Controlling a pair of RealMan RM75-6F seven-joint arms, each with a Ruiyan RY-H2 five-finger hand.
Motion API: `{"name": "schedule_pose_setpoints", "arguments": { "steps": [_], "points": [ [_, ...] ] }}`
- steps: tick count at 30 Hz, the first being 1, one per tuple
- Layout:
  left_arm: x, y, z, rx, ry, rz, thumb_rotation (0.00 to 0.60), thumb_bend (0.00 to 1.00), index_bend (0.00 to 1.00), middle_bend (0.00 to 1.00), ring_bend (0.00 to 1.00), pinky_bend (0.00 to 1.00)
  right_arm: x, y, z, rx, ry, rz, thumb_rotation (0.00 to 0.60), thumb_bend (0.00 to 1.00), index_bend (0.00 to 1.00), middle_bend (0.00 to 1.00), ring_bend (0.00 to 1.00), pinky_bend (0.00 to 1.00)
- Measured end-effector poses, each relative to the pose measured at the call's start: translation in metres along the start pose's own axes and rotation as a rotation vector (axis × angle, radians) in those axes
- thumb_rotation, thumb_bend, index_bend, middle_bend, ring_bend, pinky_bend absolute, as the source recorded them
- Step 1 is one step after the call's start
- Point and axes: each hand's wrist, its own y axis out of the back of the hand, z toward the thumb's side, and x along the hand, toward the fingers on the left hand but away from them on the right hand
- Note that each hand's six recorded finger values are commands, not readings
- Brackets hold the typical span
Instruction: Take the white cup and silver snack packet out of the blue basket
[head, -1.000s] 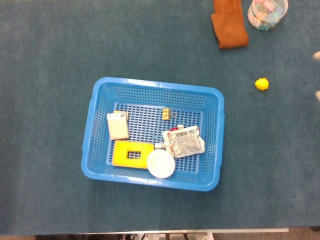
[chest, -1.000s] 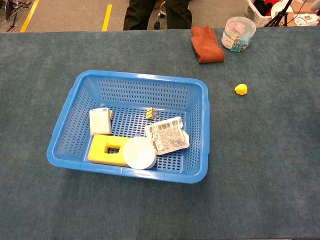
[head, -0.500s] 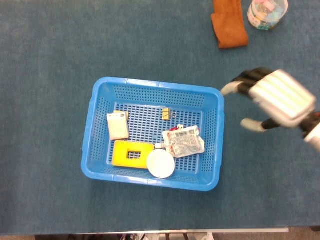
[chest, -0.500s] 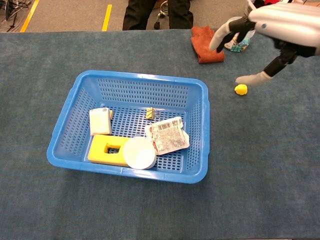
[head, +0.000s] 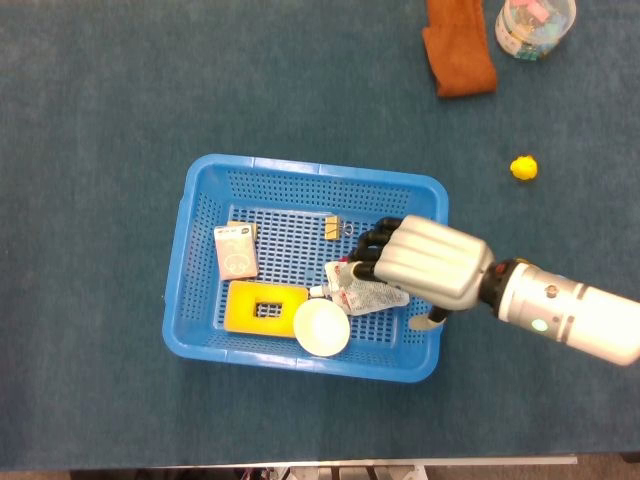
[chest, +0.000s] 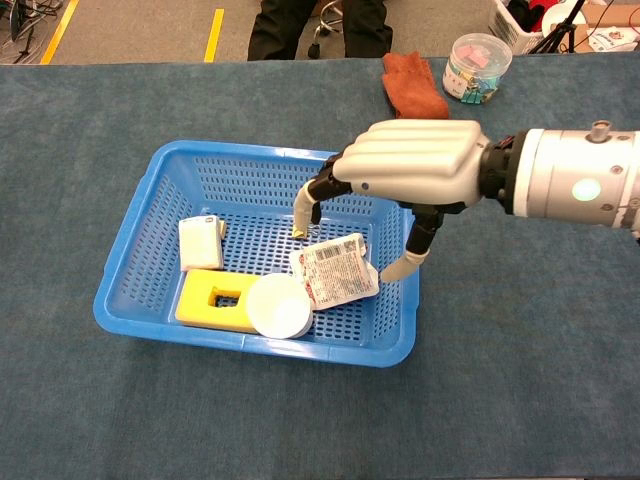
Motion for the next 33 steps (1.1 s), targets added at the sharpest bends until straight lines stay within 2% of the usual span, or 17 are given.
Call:
{"name": "schedule_pose_setpoints", "arguments": {
  "steps": [12, 29, 33],
  "points": [
    [-0.007, 0.005, -0.007, 0.001, 0.026, 0.022, 0.6, 0.25, 0.29, 0.3, 0.21, 0.25, -0.038, -0.022, 0.024, 0.117, 0.079, 0.037, 0.6, 0.0, 0.16, 0.23, 0.19, 0.27],
    [-0.018, 0.014, -0.019, 0.0, 0.063, 0.051, 0.6, 0.26, 0.29, 0.3, 0.21, 0.24, -0.088, -0.048, 0.042, 0.2, 0.114, 0.088, 0.6, 0.0, 0.16, 0.23, 0.19, 0.27],
    [-0.021, 0.016, -0.022, 0.0, 0.076, 0.059, 0.6, 0.25, 0.29, 0.3, 0.21, 0.24, -0.096, -0.054, 0.044, 0.221, 0.118, 0.109, 0.6, 0.0, 0.19, 0.27, 0.2, 0.28]
  ]
}}
